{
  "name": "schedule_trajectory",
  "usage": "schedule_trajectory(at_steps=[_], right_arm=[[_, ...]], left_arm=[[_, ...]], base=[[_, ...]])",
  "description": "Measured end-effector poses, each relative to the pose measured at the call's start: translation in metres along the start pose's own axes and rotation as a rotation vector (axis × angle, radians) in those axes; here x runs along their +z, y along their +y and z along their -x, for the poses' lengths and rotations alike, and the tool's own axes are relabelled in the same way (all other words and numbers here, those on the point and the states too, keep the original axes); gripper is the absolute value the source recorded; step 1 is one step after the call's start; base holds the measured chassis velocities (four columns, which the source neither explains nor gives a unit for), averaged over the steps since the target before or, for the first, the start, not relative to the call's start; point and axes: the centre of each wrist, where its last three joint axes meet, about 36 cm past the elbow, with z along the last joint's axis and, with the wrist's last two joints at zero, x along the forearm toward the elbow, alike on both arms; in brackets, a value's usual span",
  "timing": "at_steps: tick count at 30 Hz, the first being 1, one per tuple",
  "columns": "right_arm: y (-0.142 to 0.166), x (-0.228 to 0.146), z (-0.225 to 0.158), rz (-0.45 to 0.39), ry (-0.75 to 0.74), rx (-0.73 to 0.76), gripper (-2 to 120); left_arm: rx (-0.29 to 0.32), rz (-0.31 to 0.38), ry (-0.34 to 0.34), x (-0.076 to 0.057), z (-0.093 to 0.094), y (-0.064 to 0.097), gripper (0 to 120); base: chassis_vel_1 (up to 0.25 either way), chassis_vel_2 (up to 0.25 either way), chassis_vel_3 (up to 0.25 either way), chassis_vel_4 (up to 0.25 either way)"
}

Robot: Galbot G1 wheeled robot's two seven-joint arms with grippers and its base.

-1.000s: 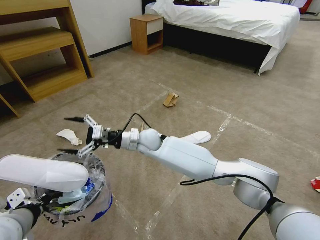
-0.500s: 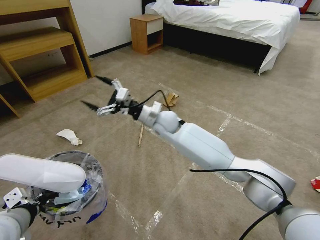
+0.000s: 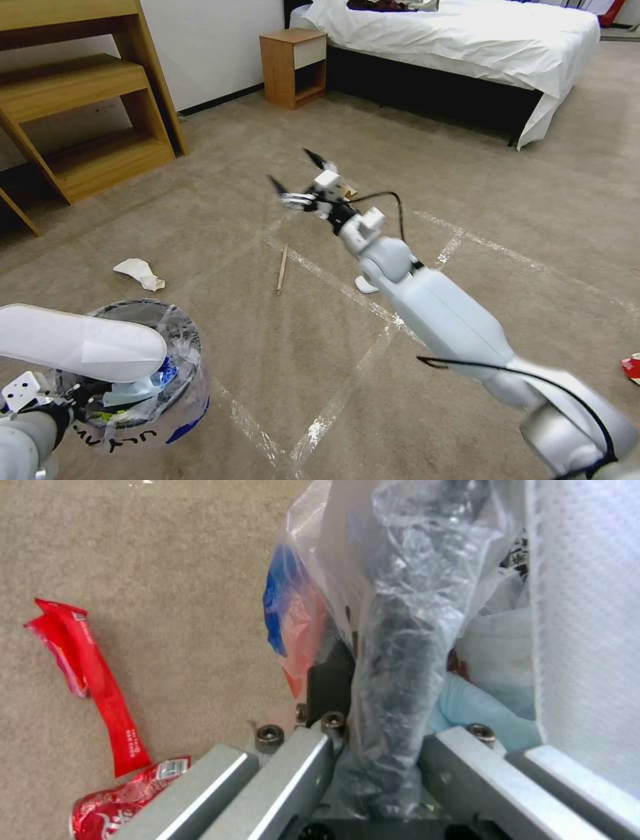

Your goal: Pick up the trash bin and place the garbage on the floor into it.

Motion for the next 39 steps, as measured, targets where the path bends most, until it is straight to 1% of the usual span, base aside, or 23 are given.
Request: schedule_trajectory(at_steps=[1,4,5,7,8,10,12,13,16,17,20,21,25,26,30,39], right_arm=[[0.000,0.000,0.000,0.000,0.000,0.000,100],[-0.008,0.013,-0.048,-0.013,0.037,0.119,100],[-0.008,0.013,-0.048,-0.013,0.037,0.119,100],[-0.006,0.027,-0.090,-0.013,0.065,0.176,100],[-0.006,0.027,-0.090,-0.013,0.065,0.176,100],[-0.003,0.033,-0.118,-0.016,0.080,0.206,100],[0.000,0.037,-0.137,-0.037,0.078,0.228,100],[0.000,0.037,-0.137,-0.037,0.078,0.228,100],[0.001,0.037,-0.157,-0.038,0.076,0.287,100],[0.001,0.037,-0.157,-0.038,0.076,0.287,100],[0.004,0.042,-0.183,-0.043,0.092,0.342,100],[0.004,0.042,-0.183,-0.043,0.092,0.342,100],[0.012,0.050,-0.217,-0.051,0.119,0.382,100],[0.012,0.050,-0.217,-0.051,0.119,0.382,100],[0.023,0.053,-0.243,-0.047,0.094,0.426,100],[0.036,0.053,-0.264,-0.065,0.023,0.486,100]], left_arm=[[0.000,0.000,0.000,0.000,0.000,0.000,0],[0.000,-0.006,0.005,0.001,0.001,0.000,0],[0.000,-0.006,0.005,0.001,0.001,0.000,0],[0.000,-0.009,0.006,0.002,0.000,0.000,0],[0.000,-0.009,0.006,0.002,0.000,0.000,0],[-0.001,-0.011,0.005,0.002,-0.001,0.001,0],[-0.002,-0.015,0.006,0.004,-0.003,0.002,0],[-0.002,-0.015,0.006,0.004,-0.003,0.002,0],[0.000,-0.015,0.002,0.003,-0.005,0.002,0],[0.000,-0.015,0.002,0.003,-0.005,0.002,0],[0.001,-0.015,0.000,0.003,-0.006,0.002,0],[0.001,-0.015,0.000,0.003,-0.006,0.002,0],[0.001,-0.019,0.004,0.003,-0.006,0.002,0],[0.001,-0.019,0.004,0.003,-0.006,0.002,0],[0.003,-0.026,0.009,0.006,-0.008,0.003,0],[0.003,-0.037,0.013,0.010,-0.014,0.004,0]], base=[[0.000,0.000,0.000,0.000],[0.000,0.000,0.000,0.000],[0.000,0.000,0.000,0.000],[0.000,0.000,0.000,0.000],[0.000,0.000,0.000,0.000],[0.000,0.000,0.000,0.000],[0.000,0.000,0.000,0.000],[0.000,0.000,0.000,0.000],[0.000,0.000,0.000,0.000],[0.000,0.000,0.000,0.000],[0.000,0.000,0.000,0.000],[0.000,0.000,0.000,0.000],[0.000,0.000,0.000,0.000],[0.000,0.000,0.000,0.000],[0.000,0.000,0.000,0.000],[0.000,0.000,0.000,0.000]])
